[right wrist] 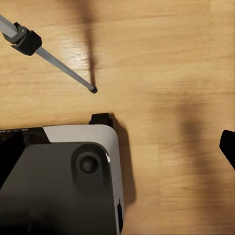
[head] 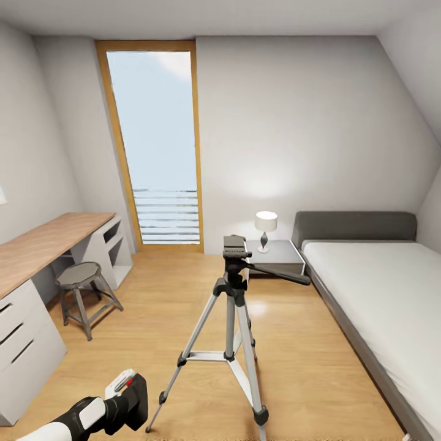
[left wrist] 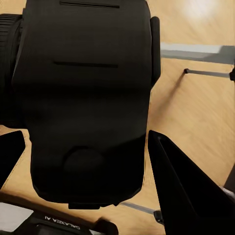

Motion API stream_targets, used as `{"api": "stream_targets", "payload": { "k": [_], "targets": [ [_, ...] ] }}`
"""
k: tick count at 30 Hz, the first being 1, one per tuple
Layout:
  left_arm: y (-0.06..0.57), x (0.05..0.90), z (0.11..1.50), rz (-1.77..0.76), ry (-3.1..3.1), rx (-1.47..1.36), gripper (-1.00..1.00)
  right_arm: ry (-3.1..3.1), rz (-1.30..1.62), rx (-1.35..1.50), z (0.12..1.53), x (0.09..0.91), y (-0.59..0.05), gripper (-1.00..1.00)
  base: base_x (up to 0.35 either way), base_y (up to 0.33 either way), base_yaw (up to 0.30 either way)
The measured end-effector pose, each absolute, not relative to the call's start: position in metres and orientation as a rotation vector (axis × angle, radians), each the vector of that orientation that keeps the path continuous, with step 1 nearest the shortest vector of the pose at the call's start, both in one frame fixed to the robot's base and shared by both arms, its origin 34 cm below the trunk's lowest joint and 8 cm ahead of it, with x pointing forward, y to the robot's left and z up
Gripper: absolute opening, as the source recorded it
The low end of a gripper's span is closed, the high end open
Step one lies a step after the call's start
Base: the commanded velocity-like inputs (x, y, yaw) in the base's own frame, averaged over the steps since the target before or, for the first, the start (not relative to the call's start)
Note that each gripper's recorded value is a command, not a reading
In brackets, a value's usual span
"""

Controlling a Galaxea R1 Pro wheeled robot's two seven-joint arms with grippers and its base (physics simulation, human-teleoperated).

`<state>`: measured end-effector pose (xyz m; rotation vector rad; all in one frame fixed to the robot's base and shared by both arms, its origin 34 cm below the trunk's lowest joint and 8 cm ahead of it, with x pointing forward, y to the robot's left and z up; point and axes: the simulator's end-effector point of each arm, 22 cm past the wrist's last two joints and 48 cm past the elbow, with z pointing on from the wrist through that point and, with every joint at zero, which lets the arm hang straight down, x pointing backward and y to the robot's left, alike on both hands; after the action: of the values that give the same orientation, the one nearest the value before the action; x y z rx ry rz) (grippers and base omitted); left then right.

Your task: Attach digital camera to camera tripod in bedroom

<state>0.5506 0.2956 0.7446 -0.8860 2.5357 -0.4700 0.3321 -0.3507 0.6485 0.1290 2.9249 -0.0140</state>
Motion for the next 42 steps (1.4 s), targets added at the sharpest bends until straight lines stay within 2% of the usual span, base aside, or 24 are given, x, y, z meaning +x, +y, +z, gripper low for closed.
{"api": "stream_targets", "payload": {
  "k": [42],
  "targets": [
    [0.297, 0.525, 0.712, -0.432, 2.616, -0.911, -1.00, 2.991, -0.021, 0.131, 0.634, 0.308, -0.351, 1.00, 0.000, 0.000, 0.000]
  ]
}}
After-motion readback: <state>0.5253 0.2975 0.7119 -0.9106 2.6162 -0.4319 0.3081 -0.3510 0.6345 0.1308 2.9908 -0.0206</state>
